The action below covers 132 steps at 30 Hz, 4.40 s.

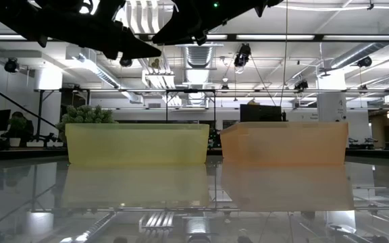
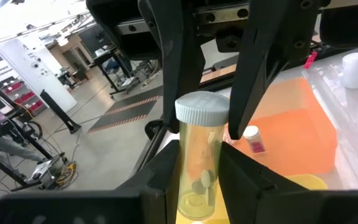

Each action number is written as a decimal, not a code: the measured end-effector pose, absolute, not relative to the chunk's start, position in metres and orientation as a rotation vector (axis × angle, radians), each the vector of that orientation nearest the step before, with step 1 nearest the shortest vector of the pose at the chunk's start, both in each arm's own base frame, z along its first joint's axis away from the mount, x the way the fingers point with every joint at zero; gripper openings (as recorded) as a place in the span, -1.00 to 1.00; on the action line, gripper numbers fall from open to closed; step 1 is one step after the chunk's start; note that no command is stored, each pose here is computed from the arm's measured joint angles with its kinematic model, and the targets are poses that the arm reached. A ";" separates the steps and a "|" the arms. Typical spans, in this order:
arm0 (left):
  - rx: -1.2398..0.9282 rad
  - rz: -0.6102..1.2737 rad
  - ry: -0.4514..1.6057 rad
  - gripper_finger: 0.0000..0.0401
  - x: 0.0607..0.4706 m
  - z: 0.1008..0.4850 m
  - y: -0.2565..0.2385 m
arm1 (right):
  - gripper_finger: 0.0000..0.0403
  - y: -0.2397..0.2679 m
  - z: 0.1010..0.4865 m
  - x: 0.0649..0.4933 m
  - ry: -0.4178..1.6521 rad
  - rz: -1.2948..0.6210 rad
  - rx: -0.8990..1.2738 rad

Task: Pick and place medicine bottles into bin by pill shape (circle, oval)
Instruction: Put the yellow pill bottle into the yellow bin, then put the transparent pill bottle into the orange bin

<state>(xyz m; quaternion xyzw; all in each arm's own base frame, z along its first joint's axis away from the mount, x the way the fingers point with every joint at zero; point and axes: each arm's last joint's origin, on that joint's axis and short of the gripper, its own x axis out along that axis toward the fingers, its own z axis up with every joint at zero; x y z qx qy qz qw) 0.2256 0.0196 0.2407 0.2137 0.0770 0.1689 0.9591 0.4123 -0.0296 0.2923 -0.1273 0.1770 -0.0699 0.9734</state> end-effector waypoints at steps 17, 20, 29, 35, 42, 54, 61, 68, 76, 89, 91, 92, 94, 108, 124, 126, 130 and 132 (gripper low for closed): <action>0.453 0.345 0.260 -0.10 0.219 0.235 0.020 | -0.44 -0.032 0.292 0.412 0.350 -0.172 -0.160; 0.462 0.366 0.307 -0.07 0.211 0.236 0.020 | -0.44 -0.036 0.291 0.411 0.356 -0.190 -0.108; 0.448 0.382 0.269 -0.07 0.185 0.254 0.019 | -0.44 -0.054 0.283 0.409 0.407 -0.257 0.022; 0.437 0.400 0.199 -0.07 0.175 0.265 0.019 | -0.44 -0.058 0.259 0.422 0.428 -0.266 0.056; 0.437 0.406 0.169 -0.07 0.170 0.270 0.019 | -0.44 -0.063 0.224 0.456 0.478 -0.265 0.060; 0.442 0.404 0.180 -0.07 0.172 0.268 0.019 | -0.44 -0.074 0.180 0.499 0.618 -0.258 0.081; 0.442 0.404 0.178 -0.07 0.172 0.268 0.019 | -0.44 -0.078 0.175 0.505 0.642 -0.229 0.143; 0.442 0.404 0.178 -0.07 0.172 0.268 0.019 | -0.44 -0.079 0.171 0.501 0.696 -0.234 0.157; 0.440 0.407 0.165 -0.07 0.172 0.269 0.019 | -0.43 -0.079 0.168 0.500 0.711 -0.237 0.167; 0.456 0.406 0.169 -0.07 0.174 0.269 0.019 | -0.17 -0.078 0.167 0.500 0.721 -0.237 0.167; 0.456 0.406 0.169 -0.07 0.174 0.269 0.019 | -0.11 -0.078 0.167 0.500 0.721 -0.237 0.166; 0.456 0.406 0.169 -0.07 0.174 0.269 0.019 | -0.08 -0.078 0.167 0.500 0.721 -0.237 0.166; 0.456 0.406 0.169 -0.07 0.174 0.269 0.019 | -0.05 -0.078 0.168 0.499 0.721 -0.237 0.166; 0.455 0.407 0.168 -0.07 0.174 0.269 0.019 | -0.04 -0.078 0.186 0.495 0.815 -0.222 0.125; 0.451 0.409 0.142 -0.07 0.178 0.270 0.019 | -0.11 -0.020 0.290 0.419 1.049 -0.237 0.249; 0.450 0.410 0.137 -0.07 0.179 0.270 0.019 | -0.11 -0.009 0.304 0.405 1.069 -0.257 0.301; 0.449 0.411 0.132 -0.07 0.180 0.270 0.019 | -0.11 0.011 0.326 0.378 1.106 -0.309 0.410; 0.449 0.411 0.130 -0.07 0.180 0.270 0.019 | -0.11 0.022 0.332 0.367 1.132 -0.344 0.467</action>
